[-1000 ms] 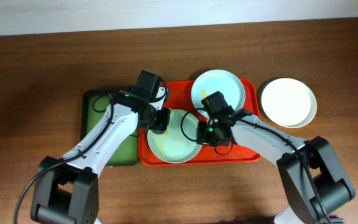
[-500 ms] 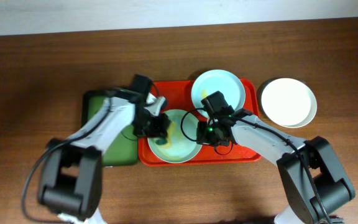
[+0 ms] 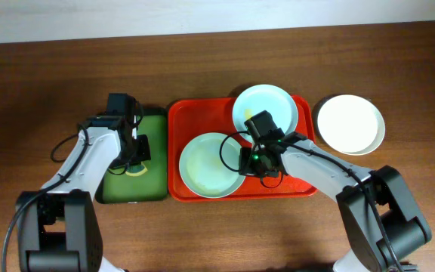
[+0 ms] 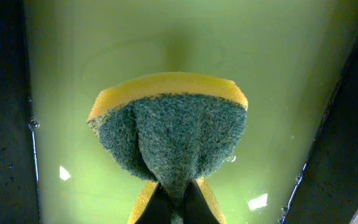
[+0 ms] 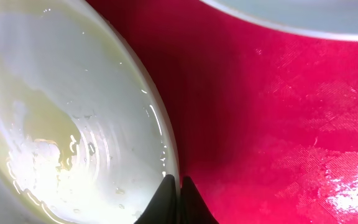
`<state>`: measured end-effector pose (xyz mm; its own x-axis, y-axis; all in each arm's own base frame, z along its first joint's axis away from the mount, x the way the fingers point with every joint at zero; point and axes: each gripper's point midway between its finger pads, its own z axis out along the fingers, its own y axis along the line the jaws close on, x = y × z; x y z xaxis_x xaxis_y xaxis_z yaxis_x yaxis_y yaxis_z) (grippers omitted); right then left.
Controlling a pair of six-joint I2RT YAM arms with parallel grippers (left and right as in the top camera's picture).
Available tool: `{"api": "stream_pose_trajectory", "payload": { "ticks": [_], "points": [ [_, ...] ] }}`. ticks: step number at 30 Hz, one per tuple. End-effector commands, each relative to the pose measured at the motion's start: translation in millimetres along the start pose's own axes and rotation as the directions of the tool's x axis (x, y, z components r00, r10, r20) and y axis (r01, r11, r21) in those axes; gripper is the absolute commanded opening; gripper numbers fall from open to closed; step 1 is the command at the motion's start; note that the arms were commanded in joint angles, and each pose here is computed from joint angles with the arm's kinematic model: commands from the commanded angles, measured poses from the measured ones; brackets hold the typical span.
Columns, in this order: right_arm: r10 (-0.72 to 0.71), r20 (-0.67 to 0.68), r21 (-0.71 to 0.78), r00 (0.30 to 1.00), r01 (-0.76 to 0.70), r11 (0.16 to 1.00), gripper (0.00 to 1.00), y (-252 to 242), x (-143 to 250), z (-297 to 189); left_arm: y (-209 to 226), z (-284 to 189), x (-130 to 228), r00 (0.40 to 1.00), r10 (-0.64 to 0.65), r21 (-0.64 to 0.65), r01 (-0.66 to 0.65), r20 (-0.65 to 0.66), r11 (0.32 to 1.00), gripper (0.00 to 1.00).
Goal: Clean dirty plates on tray and stack at the side
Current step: 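Return the sponge to the green tray and retract the left arm, then lift the white plate over the green tray with the right gripper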
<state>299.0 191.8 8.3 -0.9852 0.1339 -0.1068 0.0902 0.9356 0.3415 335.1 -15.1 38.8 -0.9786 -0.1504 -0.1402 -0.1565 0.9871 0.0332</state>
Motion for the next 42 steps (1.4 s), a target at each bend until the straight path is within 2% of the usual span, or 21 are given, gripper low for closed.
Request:
{"api": "stream_pose_trajectory", "payload": {
  "ticks": [1, 3, 4, 6, 8, 10, 11, 13, 14, 16, 20, 22, 25, 26, 28, 29, 33, 38, 42],
  "points": [
    [-0.003, 0.000, 0.005, 1.000, 0.003, 1.000, 0.04, 0.8, -0.1, 1.1, 1.7, 3.2, 1.0, 1.000, 0.001, -0.015, -0.001, -0.005, 1.000, 0.17],
    [-0.003, 0.000, 0.005, 1.000, 0.003, 1.000, 0.04, 0.8, -0.1, 1.1, 1.2, 2.9, 1.1, 1.000, 0.001, -0.013, -0.001, -0.007, 1.000, 0.47],
    [-0.003, 0.000, 0.005, 1.000, 0.003, 1.000, 0.04, 0.8, -0.1, 1.2, 1.4, -1.2, -0.5, 1.000, 0.000, -0.013, 0.000, -0.009, 1.000, 0.55],
    [-0.003, 0.000, 0.005, 1.000, 0.003, 1.000, 0.05, 0.8, -0.1, 1.2, 1.6, -27.4, -16.3, 1.000, -0.008, -0.007, 0.009, 0.021, 1.000, 0.58],
    [-0.003, 0.000, 0.005, 1.000, 0.003, 1.000, 0.18, 0.8, 0.0, 1.1, 0.0, -54.6, -31.6, 0.997, -0.014, 0.007, 0.013, 0.080, 1.000, 0.59],
    [-0.003, 0.000, 0.005, 1.000, 0.003, 1.000, 0.31, 0.8, 0.0, 1.1, 12.8, -90.5, -46.3, 0.977, -0.122, 0.037, 0.117, 0.173, 0.992, 0.60],
    [-0.003, 0.000, 0.005, 1.000, 0.003, 1.000, 0.36, 0.8, 0.0, 1.1, 23.3, -103.8, -48.6, 0.959, -0.192, 0.054, 0.185, 0.208, 0.981, 0.65],
    [-0.003, -0.001, 0.006, 1.000, 0.003, 1.000, 0.43, 0.6, 0.1, 1.3, 58.8, -137.7, -49.5, 0.890, -0.351, 0.095, 0.338, 0.291, 0.936, 0.82],
    [-0.003, -0.001, 0.006, 1.000, 0.003, 1.000, 0.44, 0.4, 0.3, 1.4, 80.3, -153.7, -47.1, 0.850, -0.409, 0.108, 0.397, 0.331, 0.912, 0.99],
    [-0.001, 0.005, 0.024, 1.000, 0.001, 1.000, 0.44, -3.0, -0.9, 2.9, 110.3, -172.1, -38.3, 0.798, -0.475, 0.114, 0.468, 0.370, 0.876, 0.99],
    [-0.001, 0.007, 0.033, 1.000, 0.001, 0.999, 0.43, -5.2, -0.2, 3.6, 113.9, -173.5, -37.5, 0.792, -0.482, 0.114, 0.477, 0.374, 0.872, 0.99],
    [-0.004, 0.012, 0.028, 1.000, 0.003, 1.000, 0.32, -3.9, -1.3, 3.7, 113.9, -173.6, -37.6, 0.792, -0.482, 0.114, 0.477, 0.375, 0.872, 0.99],
    [-0.047, 0.038, 0.030, 0.998, 0.046, 0.998, 0.26, 6.8, -0.7, 6.4, 113.9, -173.6, -37.6, 0.792, -0.482, 0.114, 0.477, 0.375, 0.872, 0.99],
    [-0.064, 0.062, 0.087, 0.996, 0.058, 0.994, 0.20, 1.3, -1.7, 6.8, 113.9, -173.6, -37.6, 0.792, -0.482, 0.114, 0.477, 0.375, 0.872, 0.99],
    [-0.065, 0.067, 0.098, 0.996, 0.058, 0.993, 0.06, -0.3, -2.3, 6.6, 113.9, -173.6, -37.6, 0.792, -0.482, 0.114, 0.477, 0.375, 0.872, 0.99],
    [-0.065, 0.065, 0.098, 0.996, 0.058, 0.993, 0.04, -0.4, -1.8, 6.6, 113.9, -173.6, -37.6, 0.792, -0.482, 0.114, 0.477, 0.375, 0.872, 0.99],
    [-0.063, 0.073, 0.090, 0.995, 0.057, 0.994, 0.04, 3.0, -6.0, 3.2, 113.9, -173.5, -37.5, 0.792, -0.482, 0.114, 0.477, 0.374, 0.872, 0.99],
    [-0.074, 0.101, 0.070, 0.992, 0.067, 0.995, 0.04, 35.5, -27.1, -53.2, 113.9, -173.5, -37.5, 0.792, -0.482, 0.114, 0.477, 0.374, 0.872, 0.99],
    [-0.073, 0.094, 0.075, 0.993, 0.066, 0.995, 0.04, 42.3, -30.1, -69.4, 113.9, -173.6, -37.6, 0.792, -0.482, 0.114, 0.477, 0.375, 0.872, 0.99]
  ]
}}
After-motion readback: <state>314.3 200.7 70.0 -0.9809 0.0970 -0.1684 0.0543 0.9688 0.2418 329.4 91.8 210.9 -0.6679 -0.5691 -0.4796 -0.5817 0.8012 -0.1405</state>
